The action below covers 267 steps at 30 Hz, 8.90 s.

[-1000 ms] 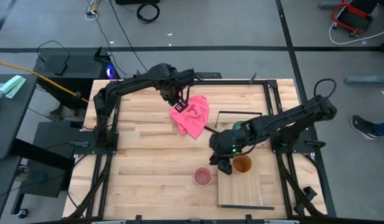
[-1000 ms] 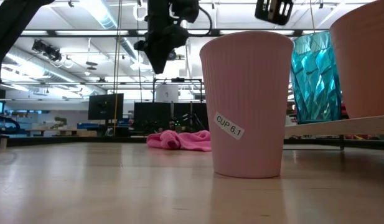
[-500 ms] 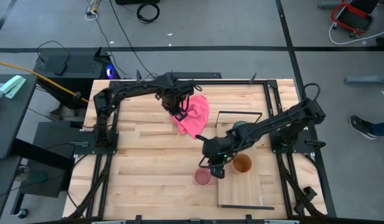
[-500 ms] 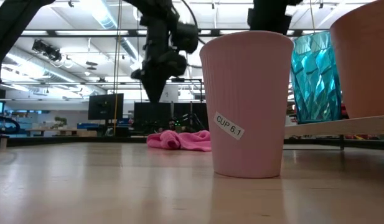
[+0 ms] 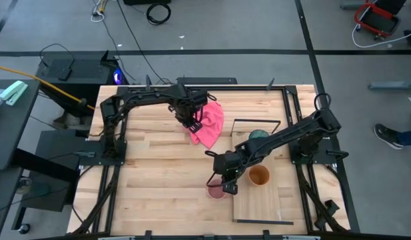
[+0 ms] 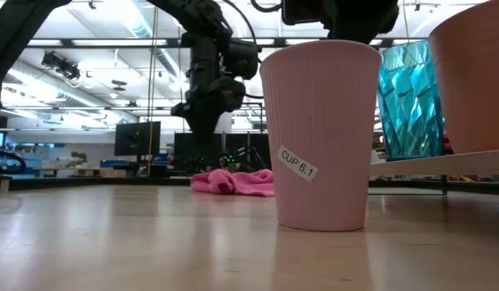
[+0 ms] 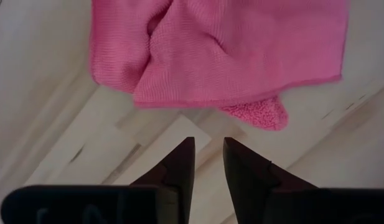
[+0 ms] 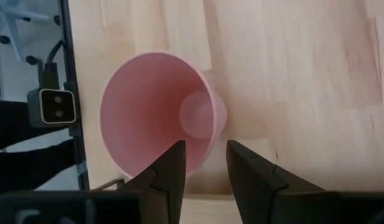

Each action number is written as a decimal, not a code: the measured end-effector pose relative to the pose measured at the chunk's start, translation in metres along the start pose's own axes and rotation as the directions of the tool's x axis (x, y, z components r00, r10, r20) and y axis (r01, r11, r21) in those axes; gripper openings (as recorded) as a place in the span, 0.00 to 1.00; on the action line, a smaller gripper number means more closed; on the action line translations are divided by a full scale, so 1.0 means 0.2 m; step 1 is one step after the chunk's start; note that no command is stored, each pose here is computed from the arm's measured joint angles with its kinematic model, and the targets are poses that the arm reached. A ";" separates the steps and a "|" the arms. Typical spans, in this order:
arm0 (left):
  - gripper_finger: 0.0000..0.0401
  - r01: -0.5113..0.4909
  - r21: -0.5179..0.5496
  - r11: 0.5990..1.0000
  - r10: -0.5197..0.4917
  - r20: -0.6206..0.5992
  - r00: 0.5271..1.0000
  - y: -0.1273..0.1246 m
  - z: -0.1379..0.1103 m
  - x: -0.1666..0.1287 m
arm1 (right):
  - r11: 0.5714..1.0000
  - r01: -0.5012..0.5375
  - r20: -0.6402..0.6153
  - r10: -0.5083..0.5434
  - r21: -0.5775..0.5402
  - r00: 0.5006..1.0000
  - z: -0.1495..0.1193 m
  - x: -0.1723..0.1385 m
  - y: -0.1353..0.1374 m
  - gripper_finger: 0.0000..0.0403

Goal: Stack small to large cups/mugs on shelf
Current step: Put the pink cup on the shelf, then return to Home Position

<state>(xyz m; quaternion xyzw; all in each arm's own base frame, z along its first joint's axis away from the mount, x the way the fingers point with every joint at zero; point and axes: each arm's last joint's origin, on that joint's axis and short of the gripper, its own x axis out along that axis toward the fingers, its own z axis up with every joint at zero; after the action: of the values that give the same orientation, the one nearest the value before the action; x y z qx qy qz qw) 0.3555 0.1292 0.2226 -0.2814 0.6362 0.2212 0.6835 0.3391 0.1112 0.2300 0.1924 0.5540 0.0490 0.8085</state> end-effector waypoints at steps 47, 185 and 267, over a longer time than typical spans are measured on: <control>0.20 0.014 0.003 1.000 -0.015 0.037 0.999 -0.02 0.01 0.00 | 0.997 0.015 0.044 -0.018 0.069 0.999 0.14 -0.02 -0.06 0.01; 0.17 0.047 0.041 0.998 -0.050 0.095 0.994 -0.13 0.00 0.01 | 0.961 0.201 -0.038 -0.197 0.188 0.980 -0.72 -0.29 0.42 0.15; 0.18 0.193 0.714 0.673 -0.669 0.699 -0.254 0.38 -1.54 -0.88 | 0.556 -0.266 0.609 0.769 -0.788 -0.196 -1.15 -1.24 -0.40 0.15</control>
<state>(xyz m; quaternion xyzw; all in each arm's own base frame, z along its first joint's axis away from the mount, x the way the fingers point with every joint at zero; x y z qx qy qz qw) 0.0591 -0.0088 0.3796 -0.1278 -0.1719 -0.0318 0.9763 0.0231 0.0234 0.3464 0.2272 -0.2784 0.3607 0.8607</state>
